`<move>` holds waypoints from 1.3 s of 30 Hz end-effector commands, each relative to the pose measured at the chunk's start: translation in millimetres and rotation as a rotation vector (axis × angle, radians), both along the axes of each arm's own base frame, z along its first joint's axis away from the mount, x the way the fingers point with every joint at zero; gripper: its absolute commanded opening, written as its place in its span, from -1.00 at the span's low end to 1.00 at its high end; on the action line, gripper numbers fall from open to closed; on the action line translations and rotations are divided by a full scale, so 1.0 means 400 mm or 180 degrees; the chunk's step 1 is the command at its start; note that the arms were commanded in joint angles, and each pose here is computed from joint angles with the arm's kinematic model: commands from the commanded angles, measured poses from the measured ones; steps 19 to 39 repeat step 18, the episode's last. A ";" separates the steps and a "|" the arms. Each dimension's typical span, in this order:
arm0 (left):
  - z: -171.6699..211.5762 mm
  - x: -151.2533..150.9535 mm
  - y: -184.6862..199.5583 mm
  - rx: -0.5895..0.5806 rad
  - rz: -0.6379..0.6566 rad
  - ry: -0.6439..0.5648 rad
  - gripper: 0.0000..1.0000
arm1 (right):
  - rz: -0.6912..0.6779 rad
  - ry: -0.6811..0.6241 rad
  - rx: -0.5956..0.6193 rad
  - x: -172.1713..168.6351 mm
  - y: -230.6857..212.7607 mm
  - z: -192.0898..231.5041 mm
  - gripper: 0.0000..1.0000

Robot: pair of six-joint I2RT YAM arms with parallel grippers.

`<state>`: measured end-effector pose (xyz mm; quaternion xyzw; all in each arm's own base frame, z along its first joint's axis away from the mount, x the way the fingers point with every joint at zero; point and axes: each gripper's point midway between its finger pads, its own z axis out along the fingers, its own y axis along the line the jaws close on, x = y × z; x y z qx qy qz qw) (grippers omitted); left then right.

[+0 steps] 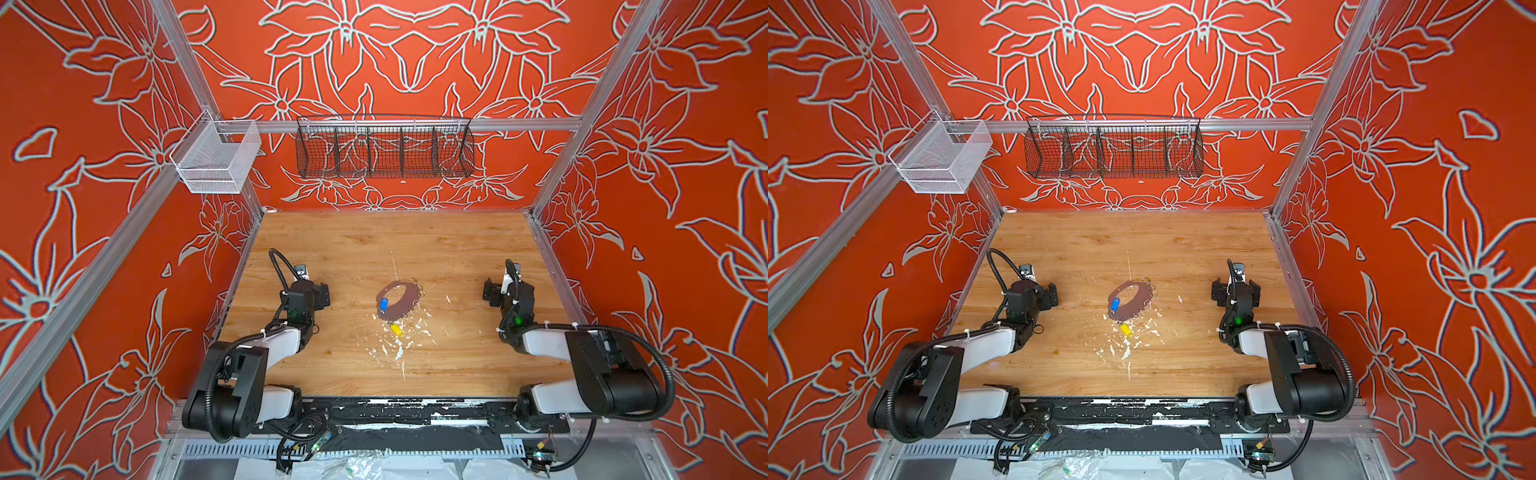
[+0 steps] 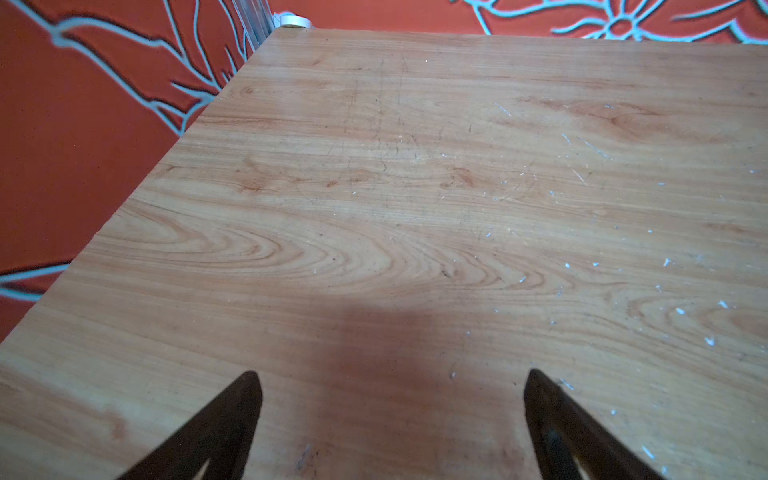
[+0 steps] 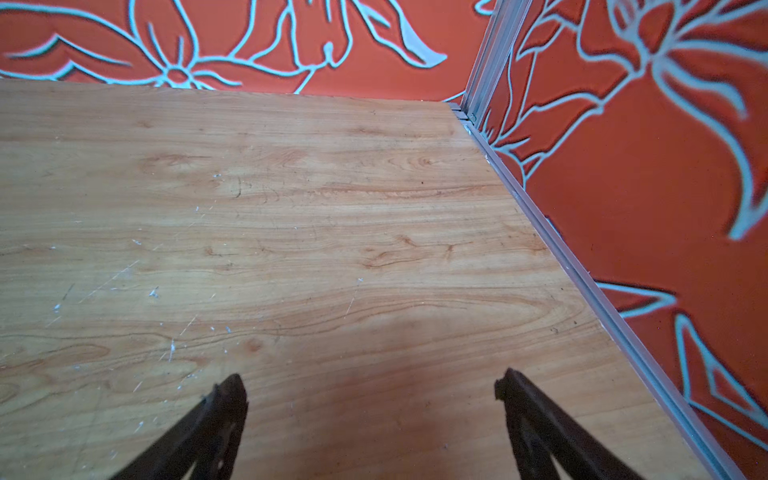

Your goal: Put the keys on the keyring

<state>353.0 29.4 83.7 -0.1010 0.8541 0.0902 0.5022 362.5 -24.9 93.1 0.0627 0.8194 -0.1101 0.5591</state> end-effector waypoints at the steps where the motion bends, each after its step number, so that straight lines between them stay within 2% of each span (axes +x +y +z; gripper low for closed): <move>1: 0.016 0.012 0.006 -0.0018 0.0025 -0.0081 0.95 | -0.0091 -0.0037 0.0004 0.008 -0.008 0.011 0.94; 12: 0.013 0.014 0.005 -0.0032 0.0011 -0.0064 0.95 | -0.0089 -0.0058 0.0009 0.008 -0.008 0.014 0.94; 16: 0.008 0.019 0.013 -0.0159 -0.0018 -0.0020 0.95 | -0.0092 -0.0054 0.0007 0.008 -0.008 0.013 0.94; 39: 0.008 0.019 0.014 -0.0159 -0.0017 -0.0023 0.95 | -0.0065 -0.0068 0.0011 0.006 -0.005 0.014 0.94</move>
